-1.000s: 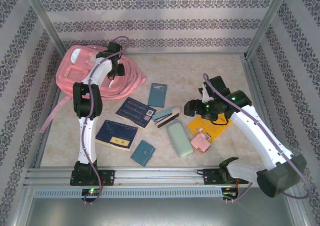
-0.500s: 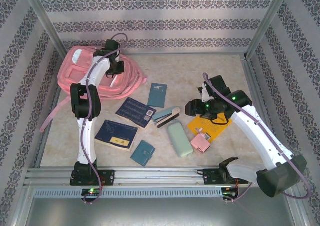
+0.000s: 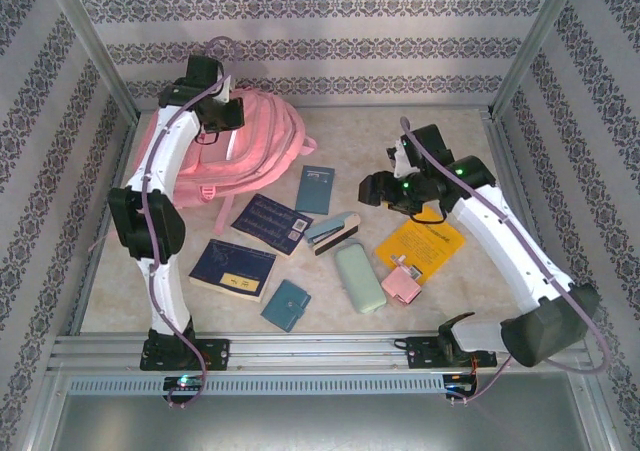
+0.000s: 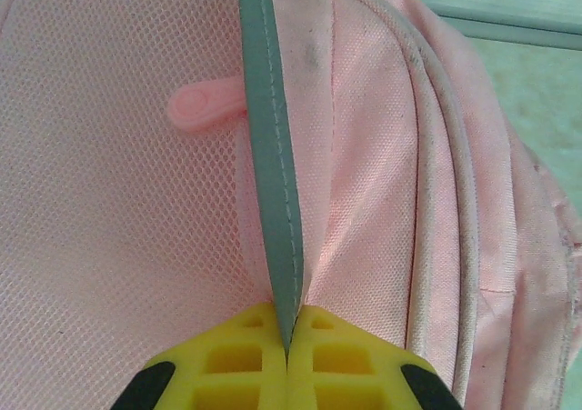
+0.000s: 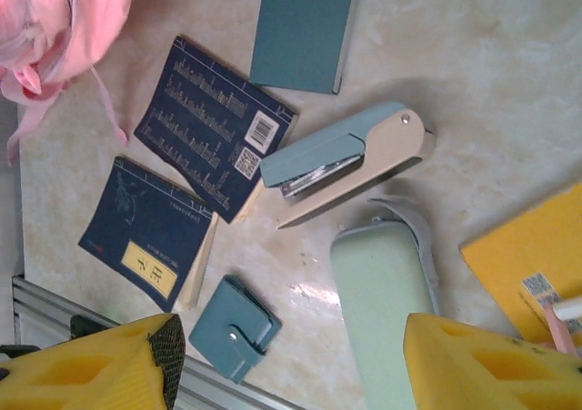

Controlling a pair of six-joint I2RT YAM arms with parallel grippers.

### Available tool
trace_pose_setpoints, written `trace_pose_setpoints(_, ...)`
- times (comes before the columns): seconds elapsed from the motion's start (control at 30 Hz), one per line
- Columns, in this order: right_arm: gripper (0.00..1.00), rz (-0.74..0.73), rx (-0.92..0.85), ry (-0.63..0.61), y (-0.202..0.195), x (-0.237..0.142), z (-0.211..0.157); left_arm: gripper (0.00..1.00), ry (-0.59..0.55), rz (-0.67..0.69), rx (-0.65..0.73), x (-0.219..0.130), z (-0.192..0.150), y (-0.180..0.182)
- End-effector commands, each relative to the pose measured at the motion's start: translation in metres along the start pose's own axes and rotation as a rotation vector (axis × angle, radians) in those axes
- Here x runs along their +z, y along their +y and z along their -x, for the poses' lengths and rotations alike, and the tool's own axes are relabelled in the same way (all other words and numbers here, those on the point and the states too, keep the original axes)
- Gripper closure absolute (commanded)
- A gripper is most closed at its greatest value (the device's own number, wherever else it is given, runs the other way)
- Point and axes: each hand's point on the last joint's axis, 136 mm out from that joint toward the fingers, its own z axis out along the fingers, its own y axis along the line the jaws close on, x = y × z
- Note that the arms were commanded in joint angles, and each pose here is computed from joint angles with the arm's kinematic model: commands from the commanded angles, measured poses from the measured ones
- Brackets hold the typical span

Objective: Pack books, pencil case, and school supplies into a backpack

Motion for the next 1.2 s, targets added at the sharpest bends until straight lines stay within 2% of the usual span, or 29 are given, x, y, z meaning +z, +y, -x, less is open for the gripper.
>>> trace_pose_setpoints(0.0,0.33,0.063,0.024,-0.074,0.019,-0.009,0.030,1.00,-0.084,-0.176,0.056,-0.033,0.012,-0.052)
trace_pose_setpoints(0.3,0.16,0.188,0.197,-0.118,0.041,0.015,0.099,1.00,-0.019,-0.381,0.256,-0.040,-0.033,-0.118)
trace_pose_setpoints(0.43,0.17,0.238,0.263,-0.065,0.039,0.048,0.123,1.00,-0.008,-0.451,0.274,-0.043,-0.042,-0.131)
trace_pose_setpoints(0.53,0.17,0.211,0.287,-0.039,0.027,0.075,0.134,1.00,-0.004,-0.474,0.275,-0.045,-0.044,-0.134)
trace_pose_setpoints(0.63,0.16,0.163,0.304,-0.012,0.011,0.099,0.138,1.00,-0.001,-0.494,0.280,-0.047,-0.047,-0.137)
trace_pose_setpoints(0.77,0.19,0.220,0.344,0.060,0.007,0.129,0.137,1.00,0.003,-0.547,0.279,-0.051,-0.049,-0.144)
trace_pose_setpoints(0.87,0.28,0.323,0.342,0.087,0.027,0.140,0.138,1.00,0.024,-0.576,0.258,-0.047,-0.053,-0.147)
trace_pose_setpoints(0.93,0.48,0.353,0.319,0.082,0.037,0.141,0.138,1.00,0.044,-0.587,0.238,-0.042,-0.056,-0.148)
trace_pose_setpoints(1.0,0.75,0.342,0.320,0.063,0.037,0.139,0.140,1.00,0.071,-0.566,0.213,-0.033,-0.060,-0.145)
trace_pose_setpoints(1.07,0.90,0.349,0.348,0.035,0.034,0.135,0.143,0.98,0.090,-0.525,0.179,-0.025,-0.063,-0.139)
trace_pose_setpoints(1.13,0.99,0.364,0.380,-0.006,0.032,0.128,0.150,0.75,0.102,-0.467,0.117,-0.019,-0.066,-0.129)
trace_pose_setpoints(1.17,1.00,0.370,0.395,-0.031,0.031,0.123,0.154,0.68,0.103,-0.437,0.088,-0.020,-0.068,-0.124)
